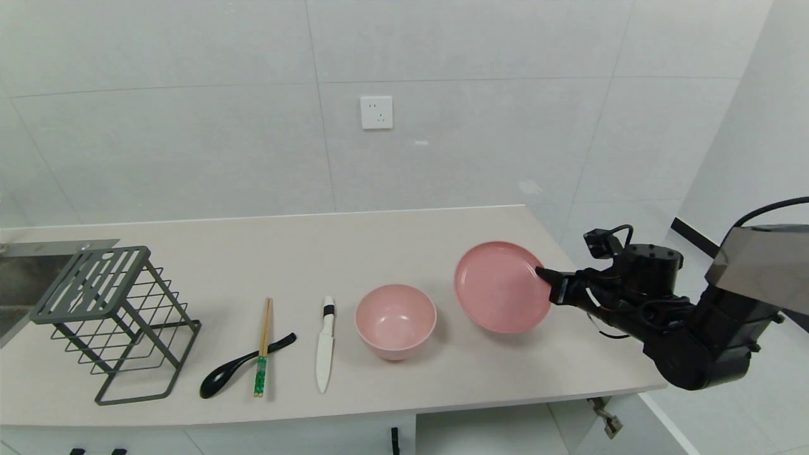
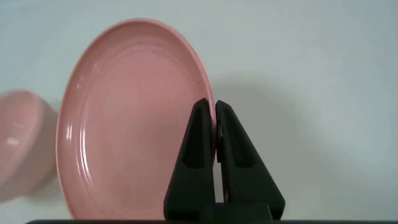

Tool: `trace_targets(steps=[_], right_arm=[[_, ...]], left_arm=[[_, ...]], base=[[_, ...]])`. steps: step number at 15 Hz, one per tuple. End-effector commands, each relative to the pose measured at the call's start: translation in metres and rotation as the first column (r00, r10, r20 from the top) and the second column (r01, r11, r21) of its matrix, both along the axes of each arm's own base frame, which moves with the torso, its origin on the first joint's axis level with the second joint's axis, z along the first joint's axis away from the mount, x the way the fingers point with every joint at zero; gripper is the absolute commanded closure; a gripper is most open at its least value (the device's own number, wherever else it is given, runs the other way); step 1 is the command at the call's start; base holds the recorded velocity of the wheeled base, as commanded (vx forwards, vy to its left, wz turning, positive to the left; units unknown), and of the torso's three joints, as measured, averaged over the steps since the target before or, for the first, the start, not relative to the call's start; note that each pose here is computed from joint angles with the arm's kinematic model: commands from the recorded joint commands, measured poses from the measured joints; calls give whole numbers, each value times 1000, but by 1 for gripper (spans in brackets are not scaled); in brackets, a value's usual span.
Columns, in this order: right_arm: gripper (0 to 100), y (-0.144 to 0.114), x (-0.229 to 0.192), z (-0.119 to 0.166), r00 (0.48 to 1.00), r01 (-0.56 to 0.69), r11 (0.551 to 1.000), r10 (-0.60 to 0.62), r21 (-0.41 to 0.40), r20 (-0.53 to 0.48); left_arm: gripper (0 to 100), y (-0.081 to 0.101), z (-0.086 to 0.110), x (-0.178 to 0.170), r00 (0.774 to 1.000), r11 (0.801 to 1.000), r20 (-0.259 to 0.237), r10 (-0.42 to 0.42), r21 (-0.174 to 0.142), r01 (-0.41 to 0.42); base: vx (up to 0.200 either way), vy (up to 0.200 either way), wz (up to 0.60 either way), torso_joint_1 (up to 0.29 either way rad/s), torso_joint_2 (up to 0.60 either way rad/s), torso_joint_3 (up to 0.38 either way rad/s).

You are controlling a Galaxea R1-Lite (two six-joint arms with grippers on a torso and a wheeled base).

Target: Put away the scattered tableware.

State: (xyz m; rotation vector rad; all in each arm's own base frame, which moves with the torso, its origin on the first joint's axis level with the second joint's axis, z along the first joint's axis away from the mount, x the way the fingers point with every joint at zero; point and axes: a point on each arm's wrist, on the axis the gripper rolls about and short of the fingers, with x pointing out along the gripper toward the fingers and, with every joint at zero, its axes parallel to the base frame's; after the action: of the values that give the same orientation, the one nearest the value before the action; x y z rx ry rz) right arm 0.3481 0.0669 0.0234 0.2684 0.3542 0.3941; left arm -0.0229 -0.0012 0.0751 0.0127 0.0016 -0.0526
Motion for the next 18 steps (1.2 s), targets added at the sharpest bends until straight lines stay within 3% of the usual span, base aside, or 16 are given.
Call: trace_targets(steps=[1,2,3,4,5,6,8,10,11,12,13,14,15,16,17,18], right_arm=[[100,-2,-22,30,997,-17,996,11,83,74],[100,-4,-31,39,994,-17,992,2,128,113],[100,-7,-39,44,989,-19,991,-2,134,150],[100,-9,-45,43,989,-15,993,-3,120,146],[100,-13,-57,56,980,-19,998,6,59,201],[100,-13,-59,62,973,-20,999,11,36,229],[100,-12,-67,78,953,-28,1000,28,-6,301],[100,-16,-80,91,942,-23,1000,26,-12,335],[100,-20,-96,95,944,-20,1000,20,-3,330],[100,-20,-102,98,941,-23,1000,24,-6,338],[100,-20,-107,106,930,-26,1000,24,0,367],[100,-22,-112,114,919,-25,1000,20,8,395],[100,-23,-115,119,911,-24,1000,17,11,413],[100,-23,-115,120,910,-25,1000,18,11,414],[100,-28,-122,131,890,-15,1000,6,16,457],[100,-33,-124,135,881,-16,1000,9,11,473]], left_arm=[[0,0,0,0,1000,1000,-1,-16,4,16],[0,-1,1,0,999,999,4,-36,15,36],[0,-1,9,0,996,999,84,-38,26,36],[0,-1,22,-2,977,999,210,-40,33,33],[0,-1,40,-7,924,998,380,-40,56,20],[0,-1,38,-7,928,998,369,-43,53,25],[0,-1,37,-7,956,998,288,-61,36,53],[0,-3,48,-10,970,987,181,-161,18,161],[0,-4,60,-7,972,972,70,-223,-62,227],[0,-5,70,0,968,963,8,-250,-106,250],[0,-5,77,12,958,953,-53,-281,-131,272],[0,-6,82,26,940,944,-135,-313,-156,292],[0,-8,80,42,906,930,-230,-354,-192,315],[0,-8,80,43,903,928,-238,-359,-195,317],[0,-12,61,67,786,889,-420,-453,-279,363],[0,-14,59,79,750,882,-467,-468,-301,362]], base=[[0,0,0,0,0,0],[0,0,0,0,0,0],[0,0,0,0,0,0],[0,0,0,0,0,0],[0,0,0,0,0,0],[0,0,0,0,0,0],[0,0,0,0,0,0],[0,0,0,0,0,0],[0,0,0,0,0,0],[0,0,0,0,0,0],[0,0,0,0,0,0],[0,0,0,0,0,0],[0,0,0,0,0,0],[0,0,0,0,0,0],[0,0,0,0,0,0],[0,0,0,0,0,0]])
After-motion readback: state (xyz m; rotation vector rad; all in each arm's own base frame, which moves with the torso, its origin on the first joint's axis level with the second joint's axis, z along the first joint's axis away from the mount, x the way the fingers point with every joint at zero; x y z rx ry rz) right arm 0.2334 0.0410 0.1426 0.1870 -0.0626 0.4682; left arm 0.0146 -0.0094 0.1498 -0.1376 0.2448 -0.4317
